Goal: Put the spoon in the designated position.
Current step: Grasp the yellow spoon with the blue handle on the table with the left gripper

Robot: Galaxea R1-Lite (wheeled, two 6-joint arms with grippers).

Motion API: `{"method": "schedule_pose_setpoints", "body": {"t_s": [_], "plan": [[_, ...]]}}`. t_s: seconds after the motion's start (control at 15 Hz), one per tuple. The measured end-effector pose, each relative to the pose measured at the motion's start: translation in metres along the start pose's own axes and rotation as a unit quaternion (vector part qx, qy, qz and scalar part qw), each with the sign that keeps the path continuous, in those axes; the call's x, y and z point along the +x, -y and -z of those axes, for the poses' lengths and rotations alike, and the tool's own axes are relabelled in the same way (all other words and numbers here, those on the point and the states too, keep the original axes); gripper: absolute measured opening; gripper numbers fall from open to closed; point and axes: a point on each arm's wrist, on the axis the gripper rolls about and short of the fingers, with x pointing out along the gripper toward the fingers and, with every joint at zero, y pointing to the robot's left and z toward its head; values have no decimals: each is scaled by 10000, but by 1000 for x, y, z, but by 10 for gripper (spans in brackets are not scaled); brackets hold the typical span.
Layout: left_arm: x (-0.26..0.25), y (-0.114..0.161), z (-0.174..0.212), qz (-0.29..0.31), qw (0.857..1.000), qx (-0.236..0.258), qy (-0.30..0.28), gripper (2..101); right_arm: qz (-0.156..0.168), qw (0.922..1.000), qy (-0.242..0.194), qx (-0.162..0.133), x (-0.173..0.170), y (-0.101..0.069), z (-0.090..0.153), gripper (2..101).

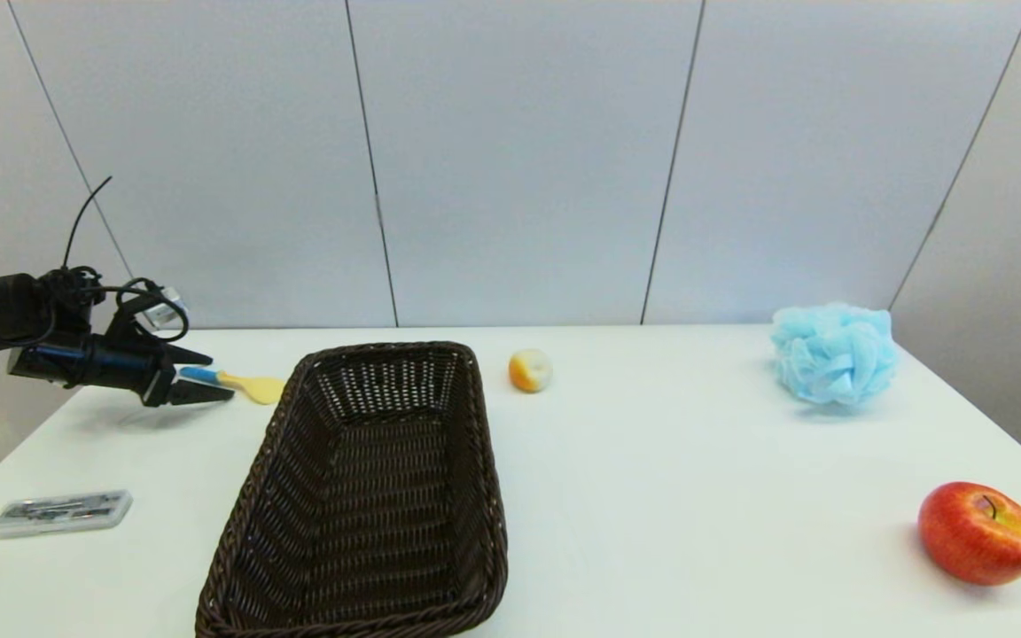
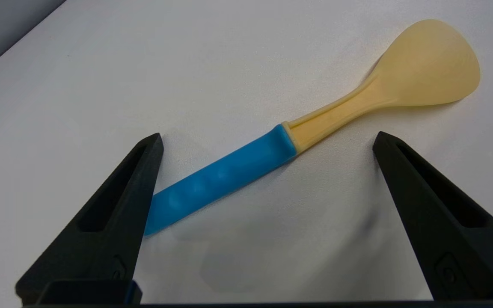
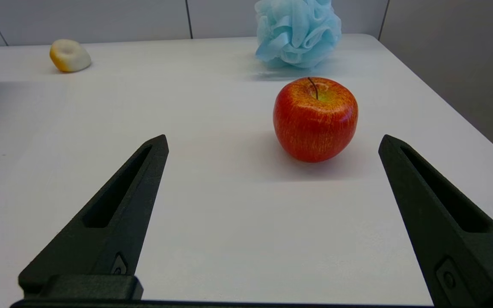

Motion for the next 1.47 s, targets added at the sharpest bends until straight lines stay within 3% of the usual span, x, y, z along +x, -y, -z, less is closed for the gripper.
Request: {"method": "schedule_pose_setpoints", "body": {"t_s": [1.07, 1.47], "plan": [[-2, 2, -2, 19, 9995, 327, 17, 979, -2, 10000, 2, 0, 0, 0, 0, 974], [-43, 24, -33, 87, 9999, -15, -68, 979, 0, 10000, 0, -2, 0, 0, 0, 974]]}}
